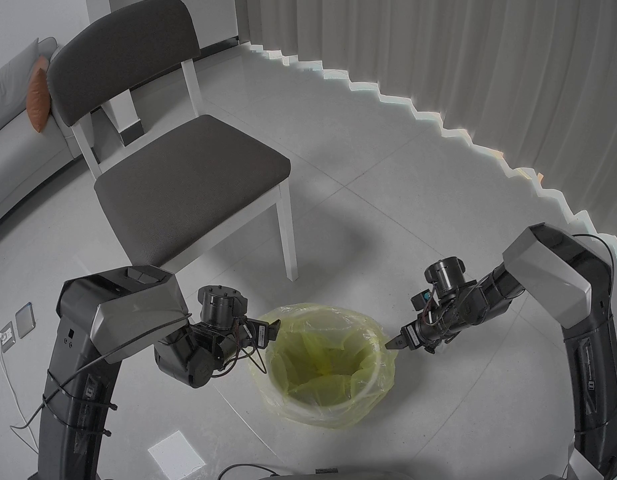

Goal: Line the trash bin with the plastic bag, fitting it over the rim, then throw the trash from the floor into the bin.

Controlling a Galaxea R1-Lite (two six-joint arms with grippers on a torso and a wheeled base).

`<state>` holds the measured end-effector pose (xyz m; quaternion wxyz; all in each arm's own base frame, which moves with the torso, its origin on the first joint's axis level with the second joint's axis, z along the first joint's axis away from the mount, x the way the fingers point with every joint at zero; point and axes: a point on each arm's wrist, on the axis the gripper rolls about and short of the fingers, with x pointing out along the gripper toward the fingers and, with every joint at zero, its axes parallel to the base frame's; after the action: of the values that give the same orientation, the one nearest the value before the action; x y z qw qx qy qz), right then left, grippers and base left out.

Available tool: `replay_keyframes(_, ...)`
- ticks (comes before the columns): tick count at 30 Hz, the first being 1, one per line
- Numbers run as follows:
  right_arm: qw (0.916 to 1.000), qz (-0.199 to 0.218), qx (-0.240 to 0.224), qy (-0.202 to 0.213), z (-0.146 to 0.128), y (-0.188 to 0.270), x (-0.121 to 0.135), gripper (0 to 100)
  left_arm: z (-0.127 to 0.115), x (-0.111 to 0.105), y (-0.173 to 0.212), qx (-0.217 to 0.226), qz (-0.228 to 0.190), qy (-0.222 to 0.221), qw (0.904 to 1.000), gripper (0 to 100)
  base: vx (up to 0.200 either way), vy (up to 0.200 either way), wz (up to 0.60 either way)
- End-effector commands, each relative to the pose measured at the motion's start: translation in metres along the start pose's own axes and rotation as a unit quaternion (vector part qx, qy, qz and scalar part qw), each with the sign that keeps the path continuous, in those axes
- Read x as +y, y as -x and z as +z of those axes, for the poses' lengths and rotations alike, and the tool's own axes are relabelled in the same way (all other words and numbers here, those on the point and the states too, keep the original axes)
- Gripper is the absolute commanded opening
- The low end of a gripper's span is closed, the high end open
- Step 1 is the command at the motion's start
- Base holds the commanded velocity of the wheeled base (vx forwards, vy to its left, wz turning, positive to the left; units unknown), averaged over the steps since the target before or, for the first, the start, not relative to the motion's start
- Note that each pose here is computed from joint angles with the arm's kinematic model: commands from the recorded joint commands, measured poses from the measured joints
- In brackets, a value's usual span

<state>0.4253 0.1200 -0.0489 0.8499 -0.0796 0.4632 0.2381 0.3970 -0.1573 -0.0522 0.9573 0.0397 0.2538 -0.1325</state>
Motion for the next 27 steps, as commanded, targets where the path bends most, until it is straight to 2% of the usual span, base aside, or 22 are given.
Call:
replay_keyframes(1,0.9997,-0.015,-0.013,-0.017,0.002,0.021,-0.020,100,0.001,0.004,0.008,-0.001,0.003,0.002,1.0000,100,0.000,0.000,0.00)
replay_keyframes(9,0.9975,-0.041,-0.032,-0.047,0.003,0.035,-0.055,100,0.005,0.001,0.015,-0.012,-0.002,0.003,0.9999,100,0.000,0.000,0.00)
replay_keyframes(13,0.9949,-0.056,-0.061,-0.058,0.018,0.041,-0.074,100,0.010,0.000,0.020,-0.016,-0.004,0.004,0.9999,100,0.000,0.000,0.00)
replay_keyframes(18,0.9935,-0.066,-0.066,-0.067,0.023,0.033,-0.090,100,0.014,-0.001,0.027,-0.019,-0.006,0.004,0.9998,100,0.000,0.000,0.00)
replay_keyframes(23,0.9961,-0.051,-0.025,-0.068,0.013,0.033,-0.086,100,0.012,-0.001,0.026,-0.017,-0.005,0.004,0.9998,100,0.000,0.000,0.00)
replay_keyframes(27,0.9978,-0.043,-0.008,-0.050,0.005,0.028,-0.077,100,0.010,-0.001,0.024,-0.018,-0.006,0.003,0.9998,100,0.000,0.000,0.00)
